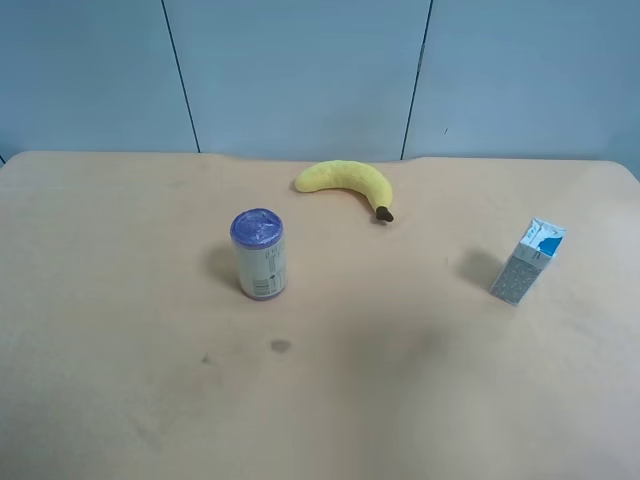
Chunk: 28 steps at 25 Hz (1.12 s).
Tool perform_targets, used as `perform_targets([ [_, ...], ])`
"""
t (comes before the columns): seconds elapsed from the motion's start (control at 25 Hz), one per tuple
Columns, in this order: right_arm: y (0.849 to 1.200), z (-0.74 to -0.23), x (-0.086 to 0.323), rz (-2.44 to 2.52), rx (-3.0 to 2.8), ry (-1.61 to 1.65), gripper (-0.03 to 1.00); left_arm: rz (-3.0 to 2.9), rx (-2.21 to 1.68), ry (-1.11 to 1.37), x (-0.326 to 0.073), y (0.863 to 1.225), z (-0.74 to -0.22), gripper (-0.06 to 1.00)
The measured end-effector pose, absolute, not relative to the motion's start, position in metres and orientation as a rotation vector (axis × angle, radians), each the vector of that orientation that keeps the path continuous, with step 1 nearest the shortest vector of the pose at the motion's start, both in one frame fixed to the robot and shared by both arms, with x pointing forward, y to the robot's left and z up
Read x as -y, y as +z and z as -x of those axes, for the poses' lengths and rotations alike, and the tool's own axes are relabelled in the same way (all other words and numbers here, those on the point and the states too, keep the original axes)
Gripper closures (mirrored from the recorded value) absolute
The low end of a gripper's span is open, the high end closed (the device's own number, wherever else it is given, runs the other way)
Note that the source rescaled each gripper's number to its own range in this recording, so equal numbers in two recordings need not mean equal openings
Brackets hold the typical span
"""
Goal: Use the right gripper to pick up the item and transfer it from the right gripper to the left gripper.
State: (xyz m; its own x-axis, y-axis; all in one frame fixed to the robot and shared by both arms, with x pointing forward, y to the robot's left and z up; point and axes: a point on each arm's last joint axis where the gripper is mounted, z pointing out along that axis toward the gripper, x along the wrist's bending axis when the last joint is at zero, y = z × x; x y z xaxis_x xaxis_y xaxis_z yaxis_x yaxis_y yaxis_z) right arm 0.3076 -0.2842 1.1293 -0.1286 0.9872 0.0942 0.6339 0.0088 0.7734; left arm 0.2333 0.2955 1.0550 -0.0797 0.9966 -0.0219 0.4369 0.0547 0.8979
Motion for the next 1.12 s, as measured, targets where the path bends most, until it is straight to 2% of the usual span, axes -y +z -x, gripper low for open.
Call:
perform_targets([
  [0.12,1.139,-0.322,0.283,-1.692,-1.810,0.940,-0.03,-1.469,-1.613,0.983,-0.296,1.055,-0.233,-0.05],
  [0.36,1.135,-0.361,0.280,-1.915,-1.785,0.844,-0.03,-1.469,-1.613,0.983,-0.296,1.055,-0.233,-0.05],
  [0.72,1.101,-0.422,0.286,-2.300,-1.592,0.465,-0.03,-1.469,-1.613,0.983,-0.296,1.055,-0.233,-0.06],
  [1.12,1.082,-0.444,0.295,-2.566,-1.213,0.371,-0.03,-1.469,-1.613,0.983,-0.296,1.055,-0.233,-0.05],
])
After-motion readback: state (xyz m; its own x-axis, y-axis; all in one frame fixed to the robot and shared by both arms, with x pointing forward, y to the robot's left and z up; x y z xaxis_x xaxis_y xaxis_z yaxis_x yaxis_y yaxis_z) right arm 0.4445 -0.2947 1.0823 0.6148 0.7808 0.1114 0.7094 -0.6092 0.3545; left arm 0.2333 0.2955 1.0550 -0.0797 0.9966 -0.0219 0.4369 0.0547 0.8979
